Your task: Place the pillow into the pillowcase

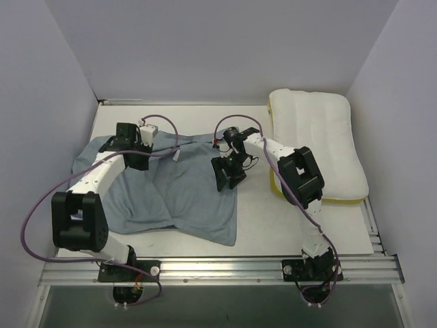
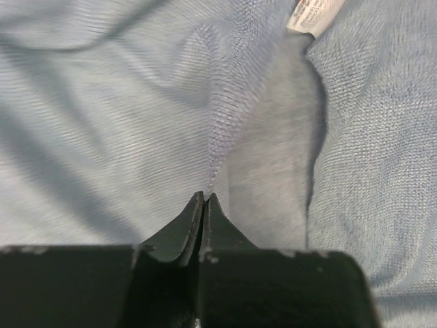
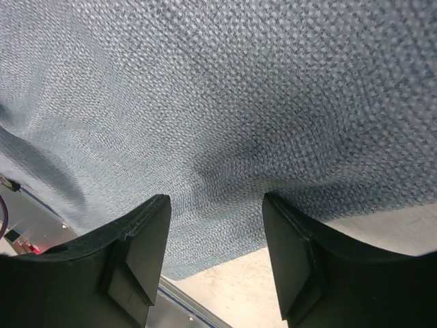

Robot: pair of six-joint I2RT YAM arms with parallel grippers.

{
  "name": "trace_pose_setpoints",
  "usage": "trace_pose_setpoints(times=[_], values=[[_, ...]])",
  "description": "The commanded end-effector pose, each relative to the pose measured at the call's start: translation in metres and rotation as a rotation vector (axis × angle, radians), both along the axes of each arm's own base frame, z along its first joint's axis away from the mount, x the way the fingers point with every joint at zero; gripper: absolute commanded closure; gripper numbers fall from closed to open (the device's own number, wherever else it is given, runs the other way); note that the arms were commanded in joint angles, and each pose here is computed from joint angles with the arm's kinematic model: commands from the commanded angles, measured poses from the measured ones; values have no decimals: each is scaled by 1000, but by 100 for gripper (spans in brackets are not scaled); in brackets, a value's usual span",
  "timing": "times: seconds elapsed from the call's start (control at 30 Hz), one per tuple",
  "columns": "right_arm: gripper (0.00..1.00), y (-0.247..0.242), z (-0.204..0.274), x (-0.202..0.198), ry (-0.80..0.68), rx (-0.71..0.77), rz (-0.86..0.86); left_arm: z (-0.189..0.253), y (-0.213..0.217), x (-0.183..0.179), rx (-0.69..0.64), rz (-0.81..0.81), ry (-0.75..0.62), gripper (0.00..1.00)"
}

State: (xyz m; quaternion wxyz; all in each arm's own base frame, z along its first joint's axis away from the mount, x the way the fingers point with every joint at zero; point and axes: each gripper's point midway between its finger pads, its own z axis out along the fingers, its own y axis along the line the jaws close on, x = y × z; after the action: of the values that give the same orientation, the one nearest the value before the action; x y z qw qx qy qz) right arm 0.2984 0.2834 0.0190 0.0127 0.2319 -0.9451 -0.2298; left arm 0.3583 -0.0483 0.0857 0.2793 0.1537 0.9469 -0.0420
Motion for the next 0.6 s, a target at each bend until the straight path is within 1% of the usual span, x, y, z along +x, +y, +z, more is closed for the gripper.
trace_pose_setpoints(times=[0.0,0.03,0.1,0.13,0.17,0.2,0.23,0.3,0.33,0.37,0.4,0.43,0.47,0.5,0.53,0.57], values=[[43,-31,-3,-15,22,-110,6,71,3,4,-51,-37,-175,100],[42,-32,3,-14,15,-97,4,72,3,1,-47,-48,-177,100],[40,-38,30,-5,-53,-71,16,73,2,-5,-49,-67,-178,100],[36,-45,42,-3,-74,-87,21,71,1,-8,-55,-69,-169,100],[34,-48,63,2,-127,-76,22,67,0,-9,-59,-71,-154,100],[31,-55,83,15,-183,-65,-1,64,-3,-12,-74,-75,-140,100],[27,-64,95,22,-223,-84,-23,62,-5,-13,-87,-73,-129,100],[23,-90,135,49,-375,-101,-72,58,-7,-15,-102,-72,-116,100],[19,-104,145,55,-409,-135,-76,57,-10,-16,-116,-71,-110,100],[17,-126,157,68,-477,-218,-107,54,-10,-17,-120,-71,-102,100],[16,-139,163,75,-503,-258,-122,54,-11,-16,-124,-71,-102,100],[11,-161,175,88,-541,-302,-162,53,-11,-16,-127,-71,-99,100],[4,-182,174,97,-560,-388,-177,53,-12,-16,-129,-71,-97,100],[2,-199,174,105,-572,-451,-202,52,-12,-16,-133,-73,-94,100],[0,-216,179,115,-588,-483,-240,52,-12,-16,-135,-75,-92,100],[0,-228,169,123,-565,-519,-264,50,-14,-16,-138,-76,-87,100]])
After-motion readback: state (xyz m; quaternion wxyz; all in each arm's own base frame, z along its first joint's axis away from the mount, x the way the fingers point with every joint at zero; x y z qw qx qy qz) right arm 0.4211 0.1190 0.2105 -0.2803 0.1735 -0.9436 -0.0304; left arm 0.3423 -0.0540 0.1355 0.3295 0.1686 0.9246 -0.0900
